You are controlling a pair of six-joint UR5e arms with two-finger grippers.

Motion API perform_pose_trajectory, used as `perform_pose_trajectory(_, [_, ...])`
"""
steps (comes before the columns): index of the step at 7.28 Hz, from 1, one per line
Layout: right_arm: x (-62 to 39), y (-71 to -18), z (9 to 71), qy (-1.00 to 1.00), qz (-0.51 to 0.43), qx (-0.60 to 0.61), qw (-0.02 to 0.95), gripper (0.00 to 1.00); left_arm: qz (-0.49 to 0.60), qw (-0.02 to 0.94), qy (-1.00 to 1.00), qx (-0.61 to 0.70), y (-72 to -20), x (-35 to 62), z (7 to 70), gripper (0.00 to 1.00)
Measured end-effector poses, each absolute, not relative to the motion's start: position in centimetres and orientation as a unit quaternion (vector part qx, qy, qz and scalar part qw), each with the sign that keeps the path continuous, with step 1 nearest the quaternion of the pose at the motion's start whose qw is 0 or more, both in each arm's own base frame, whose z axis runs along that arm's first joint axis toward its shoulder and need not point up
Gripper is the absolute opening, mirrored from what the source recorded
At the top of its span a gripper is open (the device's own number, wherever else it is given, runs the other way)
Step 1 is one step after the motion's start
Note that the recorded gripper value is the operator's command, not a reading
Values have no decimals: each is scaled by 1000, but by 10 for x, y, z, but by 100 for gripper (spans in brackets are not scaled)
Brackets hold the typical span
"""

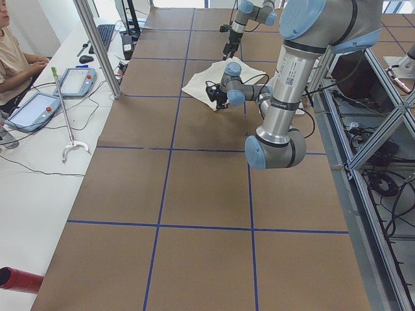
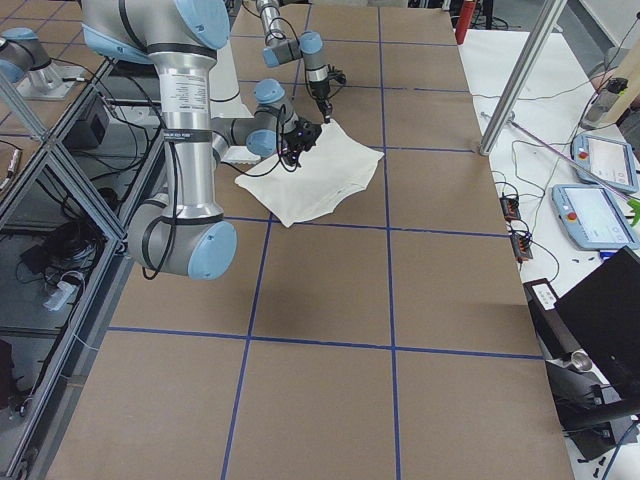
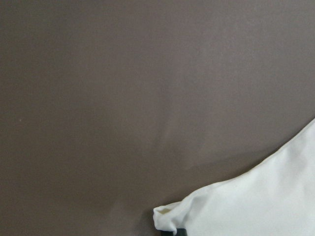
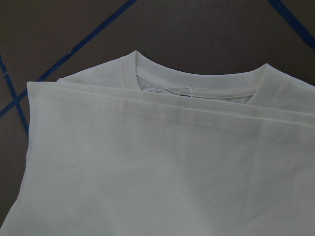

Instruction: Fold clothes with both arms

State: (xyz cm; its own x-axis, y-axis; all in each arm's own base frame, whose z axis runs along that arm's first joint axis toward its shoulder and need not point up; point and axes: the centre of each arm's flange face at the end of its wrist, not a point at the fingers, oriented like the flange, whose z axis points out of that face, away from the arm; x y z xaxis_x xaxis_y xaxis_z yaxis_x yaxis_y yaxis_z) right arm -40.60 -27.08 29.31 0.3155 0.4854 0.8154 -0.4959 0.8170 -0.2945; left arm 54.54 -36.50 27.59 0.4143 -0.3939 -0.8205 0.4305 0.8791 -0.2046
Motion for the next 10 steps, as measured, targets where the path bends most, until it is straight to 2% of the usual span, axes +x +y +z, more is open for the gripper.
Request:
perform_pose_trajectory(1, [-413, -273, 274, -519, 302, 6, 800, 100, -243, 842, 478, 56, -407, 524, 280, 0])
perform_pose_trajectory(4, [-437, -273, 225, -560, 291, 1, 776, 100, -283, 819, 478, 145, -583, 507, 264, 0])
perform_pose_trajectory(5, [-441, -271, 218, -564, 288, -1, 774, 100, -294, 810, 481, 161, -630, 510, 259, 41])
perform_pose_trajectory(6, [-447, -268, 215, -566, 285, -3, 774, 100, -294, 805, 485, 173, -653, 508, 257, 44])
perform_pose_trajectory(7, [-458, -268, 215, -563, 285, -5, 776, 100, -286, 798, 499, 183, -652, 497, 249, 47])
perform_pose_trajectory(10, [-519, -285, 246, -517, 314, -12, 796, 92, -258, 787, 533, 172, -594, 445, 241, 49])
